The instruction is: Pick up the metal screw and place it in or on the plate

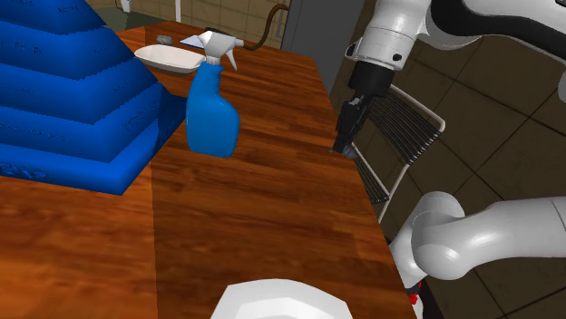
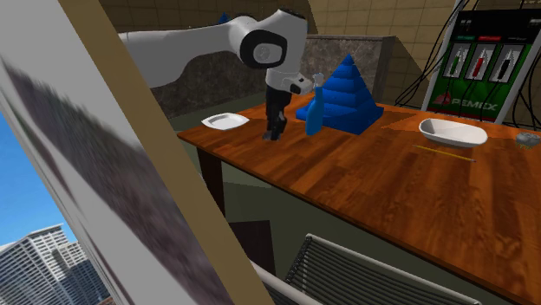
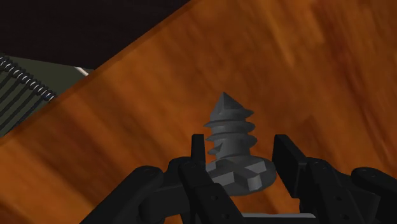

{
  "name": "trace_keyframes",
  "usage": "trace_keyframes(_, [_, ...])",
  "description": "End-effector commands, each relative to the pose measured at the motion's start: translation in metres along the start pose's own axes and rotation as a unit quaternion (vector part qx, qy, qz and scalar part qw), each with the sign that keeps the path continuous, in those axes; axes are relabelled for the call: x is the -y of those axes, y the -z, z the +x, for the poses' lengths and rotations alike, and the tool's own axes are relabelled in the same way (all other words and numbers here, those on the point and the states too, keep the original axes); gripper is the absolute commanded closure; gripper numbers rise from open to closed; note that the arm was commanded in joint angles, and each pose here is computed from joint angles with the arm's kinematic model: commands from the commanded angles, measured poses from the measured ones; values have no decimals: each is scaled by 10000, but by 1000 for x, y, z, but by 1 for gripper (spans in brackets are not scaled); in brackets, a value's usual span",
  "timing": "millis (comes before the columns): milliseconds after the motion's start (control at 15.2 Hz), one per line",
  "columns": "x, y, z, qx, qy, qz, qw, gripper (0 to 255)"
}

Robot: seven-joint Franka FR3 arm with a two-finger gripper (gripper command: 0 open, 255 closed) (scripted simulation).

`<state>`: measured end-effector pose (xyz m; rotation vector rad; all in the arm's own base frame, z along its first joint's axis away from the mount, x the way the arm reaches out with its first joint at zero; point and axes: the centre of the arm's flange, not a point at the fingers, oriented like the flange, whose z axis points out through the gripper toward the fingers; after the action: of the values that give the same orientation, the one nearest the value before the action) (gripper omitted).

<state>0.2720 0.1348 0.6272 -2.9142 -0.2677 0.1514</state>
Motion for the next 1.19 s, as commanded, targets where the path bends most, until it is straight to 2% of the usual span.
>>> trace_keyframes(0, [2,10,1,1,-1,0,10000,255])
trace_keyframes(198, [5,25,-1,1,-1,0,10000,255])
trace_keyframes(1122, [177,-14,-57,1,-1,0,10000,255])
